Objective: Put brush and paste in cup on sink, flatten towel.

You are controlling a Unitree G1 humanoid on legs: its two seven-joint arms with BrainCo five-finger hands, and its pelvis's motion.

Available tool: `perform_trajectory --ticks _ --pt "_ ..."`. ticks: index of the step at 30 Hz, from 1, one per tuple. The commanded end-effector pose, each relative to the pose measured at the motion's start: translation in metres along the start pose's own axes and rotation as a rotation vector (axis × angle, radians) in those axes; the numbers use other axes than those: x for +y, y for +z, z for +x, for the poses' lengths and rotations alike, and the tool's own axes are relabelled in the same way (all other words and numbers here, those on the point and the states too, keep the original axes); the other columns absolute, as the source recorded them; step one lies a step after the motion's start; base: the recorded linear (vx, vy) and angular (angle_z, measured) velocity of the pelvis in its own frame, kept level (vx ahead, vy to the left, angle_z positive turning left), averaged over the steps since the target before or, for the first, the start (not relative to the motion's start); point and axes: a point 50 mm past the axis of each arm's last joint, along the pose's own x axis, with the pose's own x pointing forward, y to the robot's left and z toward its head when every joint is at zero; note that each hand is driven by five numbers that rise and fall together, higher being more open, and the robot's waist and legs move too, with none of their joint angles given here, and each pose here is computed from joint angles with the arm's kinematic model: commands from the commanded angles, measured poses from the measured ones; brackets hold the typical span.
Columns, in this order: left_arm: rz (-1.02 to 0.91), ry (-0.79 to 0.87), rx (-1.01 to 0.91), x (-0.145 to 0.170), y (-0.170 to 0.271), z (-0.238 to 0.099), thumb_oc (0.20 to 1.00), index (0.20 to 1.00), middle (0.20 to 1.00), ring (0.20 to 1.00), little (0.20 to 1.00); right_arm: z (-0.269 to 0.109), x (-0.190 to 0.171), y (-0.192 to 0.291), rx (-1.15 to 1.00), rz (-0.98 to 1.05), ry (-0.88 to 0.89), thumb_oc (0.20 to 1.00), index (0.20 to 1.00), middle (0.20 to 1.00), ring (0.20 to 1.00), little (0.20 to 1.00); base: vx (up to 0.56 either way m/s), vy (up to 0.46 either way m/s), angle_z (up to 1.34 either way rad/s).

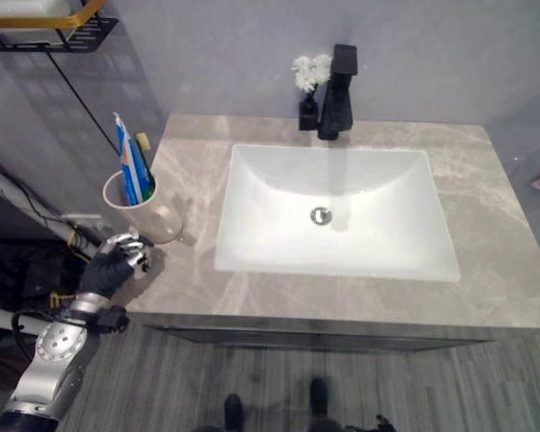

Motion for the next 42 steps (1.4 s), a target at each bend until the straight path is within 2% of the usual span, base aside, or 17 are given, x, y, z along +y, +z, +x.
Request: perform_trajectory --ticks 1,27,32,42 --pt "0.075 0.056 -0.066 0.006 0.007 0.013 0.2 0.2 0.2 0.2 0.2 0.0 0.006 0.007 -0.038 -0.072 0.03 1.0 1.0 1.0 1.0 1.0 0.0 0.0 0.0" --pt "0.132 0.113 -0.077 -0.004 0.008 0.063 0.2 0.2 0.2 0.2 0.2 0.0 0.013 0.013 -0.064 -0.107 0.045 1.0 1.0 1.0 1.0 1.0 0.0 -0.002 -0.04" --pt "0.116 0.074 -0.072 -0.007 0.007 0.055 0.2 0.2 0.2 0.2 0.2 0.0 0.012 0.01 -0.049 -0.103 0.043 1.0 1.0 1.0 1.0 1.0 0.0 0.0 0.0" --pt "0.104 0.113 -0.015 0.015 -0.002 0.022 0.2 0.2 0.2 0.2 0.2 0.001 0.011 0.01 -0.041 -0.111 0.046 1.0 1.0 1.0 1.0 1.0 0.0 0.0 0.01"
